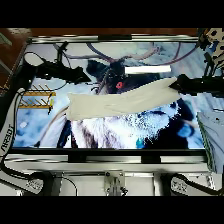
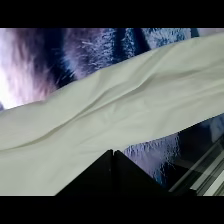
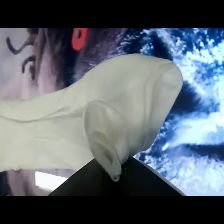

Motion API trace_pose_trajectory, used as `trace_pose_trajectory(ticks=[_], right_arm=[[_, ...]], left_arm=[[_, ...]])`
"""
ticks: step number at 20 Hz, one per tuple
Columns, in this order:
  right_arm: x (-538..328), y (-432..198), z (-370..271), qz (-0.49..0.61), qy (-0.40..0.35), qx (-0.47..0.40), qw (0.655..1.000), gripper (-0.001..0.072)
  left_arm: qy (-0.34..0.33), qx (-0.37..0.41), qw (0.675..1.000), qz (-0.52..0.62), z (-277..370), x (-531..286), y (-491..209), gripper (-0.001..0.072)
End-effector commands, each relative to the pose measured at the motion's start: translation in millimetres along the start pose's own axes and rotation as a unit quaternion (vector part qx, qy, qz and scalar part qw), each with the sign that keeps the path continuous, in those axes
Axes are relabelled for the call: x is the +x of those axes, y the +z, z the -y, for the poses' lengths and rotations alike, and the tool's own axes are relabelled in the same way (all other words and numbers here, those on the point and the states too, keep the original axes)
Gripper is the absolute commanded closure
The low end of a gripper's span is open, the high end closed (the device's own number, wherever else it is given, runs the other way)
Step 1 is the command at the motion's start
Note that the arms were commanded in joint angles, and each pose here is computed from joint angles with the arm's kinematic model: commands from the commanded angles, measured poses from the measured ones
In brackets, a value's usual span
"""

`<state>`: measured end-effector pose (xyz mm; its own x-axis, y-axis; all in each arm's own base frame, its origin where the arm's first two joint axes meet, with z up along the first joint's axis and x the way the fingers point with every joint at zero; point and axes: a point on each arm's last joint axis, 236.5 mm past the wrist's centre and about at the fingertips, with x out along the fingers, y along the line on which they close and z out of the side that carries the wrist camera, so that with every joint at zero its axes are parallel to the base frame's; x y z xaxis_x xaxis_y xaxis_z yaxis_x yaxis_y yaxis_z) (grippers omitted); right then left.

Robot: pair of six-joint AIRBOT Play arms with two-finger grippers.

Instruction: Fold the shirts.

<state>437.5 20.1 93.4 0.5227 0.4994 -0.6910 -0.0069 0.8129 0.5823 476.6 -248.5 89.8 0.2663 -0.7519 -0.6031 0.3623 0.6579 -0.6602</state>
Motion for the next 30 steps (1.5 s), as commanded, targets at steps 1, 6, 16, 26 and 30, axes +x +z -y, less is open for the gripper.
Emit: trace_pose_trajectory(ticks=[1, 6, 16, 26, 30], right_arm=[[-46, -2, -45, 0.033, 0.018, 0.002, 0.999, 0.0642], [-91, -10, -83, 0.069, 0.028, 0.002, 0.997, 0.0643], [-140, -33, -150, 0.097, 0.101, 0.001, 0.99, 0.0643], [-114, -11, -148, 0.117, 0.092, -0.036, 0.988, 0.0642], [-31, -13, -163, 0.073, 0.088, -0.079, 0.99, 0.0642]], left_arm=[[-0.023, 0.025, 0.999, -0.035, 38, 53, -26, 0.0675], [-0.061, 0.036, 0.993, -0.1, 87, 126, -85, 0.0676], [-0.09, -0.092, 0.99, -0.053, 136, 223, -115, 0.0676], [0.049, 0.003, 0.996, -0.075, 57, 113, -71, 0.0679], [0.126, 0.056, 0.989, 0.048, 54, -21, 2, 0.0679]])
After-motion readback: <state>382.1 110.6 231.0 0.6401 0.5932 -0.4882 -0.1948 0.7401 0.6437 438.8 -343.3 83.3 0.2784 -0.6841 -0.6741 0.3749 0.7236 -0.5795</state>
